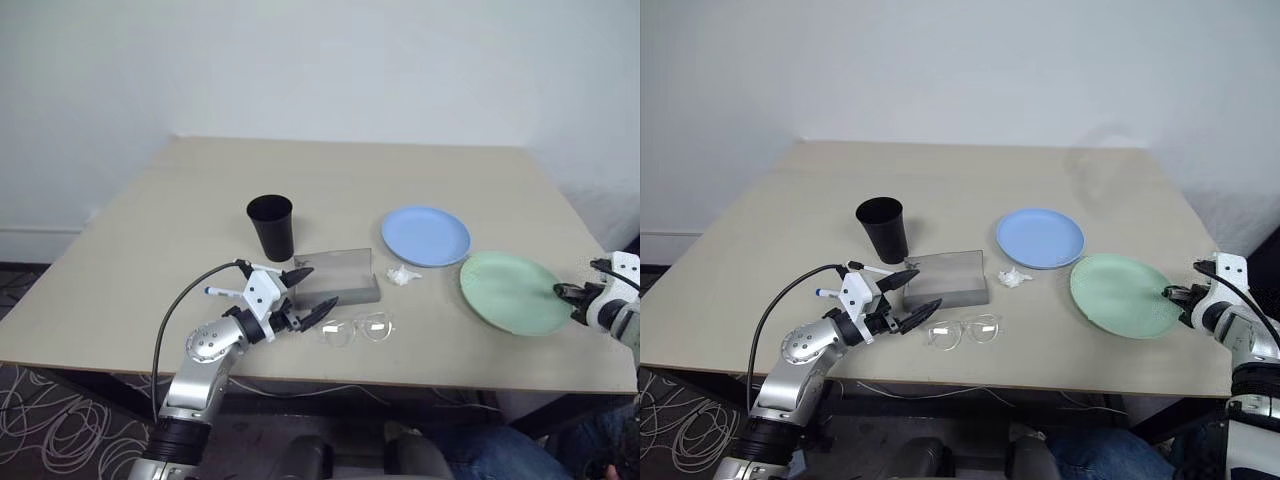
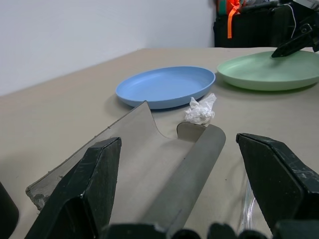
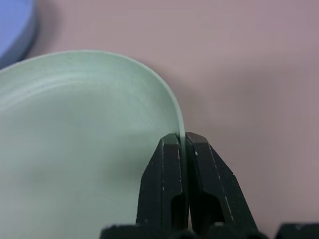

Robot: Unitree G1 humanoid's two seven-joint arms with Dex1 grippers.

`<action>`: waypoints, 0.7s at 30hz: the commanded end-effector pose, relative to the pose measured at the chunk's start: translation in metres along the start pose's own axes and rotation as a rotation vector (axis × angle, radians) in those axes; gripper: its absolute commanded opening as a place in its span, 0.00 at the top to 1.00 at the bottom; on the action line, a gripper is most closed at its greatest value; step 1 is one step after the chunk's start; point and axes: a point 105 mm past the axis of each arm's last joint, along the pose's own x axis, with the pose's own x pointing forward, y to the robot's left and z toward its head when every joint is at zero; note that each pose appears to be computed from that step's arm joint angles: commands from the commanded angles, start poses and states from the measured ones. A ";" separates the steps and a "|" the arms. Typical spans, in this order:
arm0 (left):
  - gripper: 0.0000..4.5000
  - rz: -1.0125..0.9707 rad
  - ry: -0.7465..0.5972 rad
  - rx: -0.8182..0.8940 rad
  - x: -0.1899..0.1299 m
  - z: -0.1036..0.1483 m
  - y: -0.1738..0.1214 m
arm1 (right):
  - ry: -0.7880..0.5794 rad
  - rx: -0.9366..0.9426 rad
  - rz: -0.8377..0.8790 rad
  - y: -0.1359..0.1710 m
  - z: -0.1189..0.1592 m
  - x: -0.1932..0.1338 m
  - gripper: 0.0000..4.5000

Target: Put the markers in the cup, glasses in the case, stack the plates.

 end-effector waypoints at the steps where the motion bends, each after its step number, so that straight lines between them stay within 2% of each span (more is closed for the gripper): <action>1: 0.13 0.001 -0.032 0.040 0.000 0.011 0.003 | -0.074 -0.032 -0.113 -0.020 0.024 -0.007 1.00; 8: 0.13 -0.001 -0.035 0.044 0.001 0.012 0.002 | -0.189 0.062 -0.170 -0.015 0.052 0.002 1.00; 11: 0.13 0.001 -0.036 0.046 0.001 0.012 0.003 | -0.265 0.150 -0.153 -0.004 0.075 0.006 1.00; 15: 0.13 0.002 -0.037 0.047 0.002 0.012 0.004 | -0.320 0.163 -0.067 0.029 0.104 0.016 1.00; 21: 0.13 0.000 -0.041 0.049 0.003 0.013 0.003 | -0.320 0.084 0.036 0.078 0.120 0.032 1.00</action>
